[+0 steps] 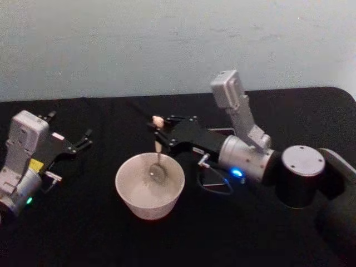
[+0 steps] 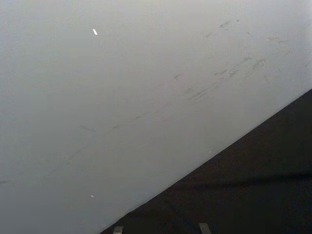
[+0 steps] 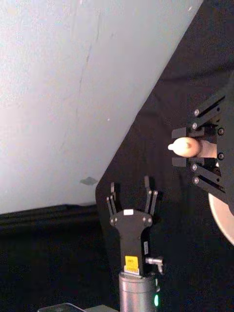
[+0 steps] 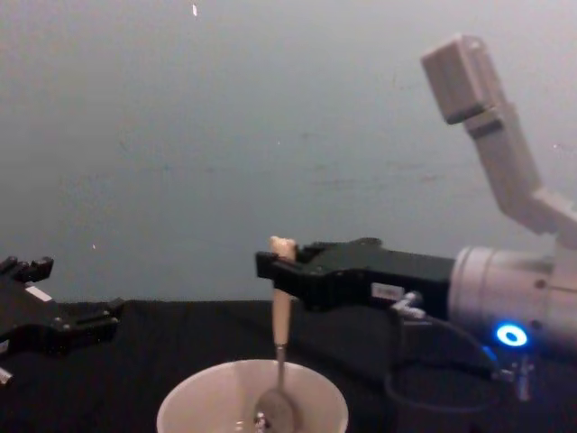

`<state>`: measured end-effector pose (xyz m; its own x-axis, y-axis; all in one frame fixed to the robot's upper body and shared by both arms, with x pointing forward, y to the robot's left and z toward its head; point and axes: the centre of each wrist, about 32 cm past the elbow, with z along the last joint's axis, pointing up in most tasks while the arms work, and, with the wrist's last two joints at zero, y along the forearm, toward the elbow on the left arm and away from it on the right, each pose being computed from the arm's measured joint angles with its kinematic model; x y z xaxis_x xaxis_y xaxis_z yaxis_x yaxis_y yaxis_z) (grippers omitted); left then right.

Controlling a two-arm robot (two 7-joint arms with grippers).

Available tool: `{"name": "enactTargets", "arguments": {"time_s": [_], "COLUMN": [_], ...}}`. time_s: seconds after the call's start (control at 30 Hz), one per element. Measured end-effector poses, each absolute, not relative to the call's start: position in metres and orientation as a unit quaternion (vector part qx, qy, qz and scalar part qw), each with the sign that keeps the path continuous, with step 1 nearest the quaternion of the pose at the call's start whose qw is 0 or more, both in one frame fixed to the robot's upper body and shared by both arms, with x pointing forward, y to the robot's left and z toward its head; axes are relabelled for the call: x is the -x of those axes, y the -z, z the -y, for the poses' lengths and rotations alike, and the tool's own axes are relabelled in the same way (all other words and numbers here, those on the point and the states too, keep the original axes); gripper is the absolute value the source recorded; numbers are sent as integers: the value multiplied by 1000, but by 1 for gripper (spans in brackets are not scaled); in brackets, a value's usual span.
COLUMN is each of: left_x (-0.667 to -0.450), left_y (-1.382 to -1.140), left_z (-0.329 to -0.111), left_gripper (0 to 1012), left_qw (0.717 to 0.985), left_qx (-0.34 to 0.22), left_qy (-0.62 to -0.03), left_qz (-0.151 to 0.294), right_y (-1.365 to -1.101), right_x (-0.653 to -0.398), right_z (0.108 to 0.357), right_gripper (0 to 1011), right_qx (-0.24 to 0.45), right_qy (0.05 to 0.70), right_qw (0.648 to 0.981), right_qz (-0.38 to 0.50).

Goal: Pick up the stirring spoon with one hand, stir inside the cup, then place it back in its original position.

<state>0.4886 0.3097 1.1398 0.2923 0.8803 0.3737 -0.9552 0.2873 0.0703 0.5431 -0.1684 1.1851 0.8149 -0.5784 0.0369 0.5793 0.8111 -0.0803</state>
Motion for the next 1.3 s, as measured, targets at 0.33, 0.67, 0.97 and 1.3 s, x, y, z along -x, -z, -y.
{"name": "enactTargets", "arguments": {"time_s": [0.33,0.67,0.97,1.3], "left_x": [-489,-489,-489,-489], "left_y": [-1140,-1140,-1140,-1140], "left_z": [-310,-310,-310,-310], "left_gripper": [1001,1001,1001,1002], "left_qw": [791,791,791,791], "left_qx": [-141,-141,-141,-141], "left_qy": [-580,-580,-580,-580], "left_qz": [132,132,132,132], "right_y": [-1191,-1186,-1185,-1186], "right_x": [-524,-503,-502,-518], "right_z": [197,195,176,155], "right_gripper": [214,214,214,214], "right_qx": [41,50,42,35], "right_qy": [290,246,226,240], "right_qw": [956,968,973,970], "right_qz": [-1,-10,-10,-2]}}
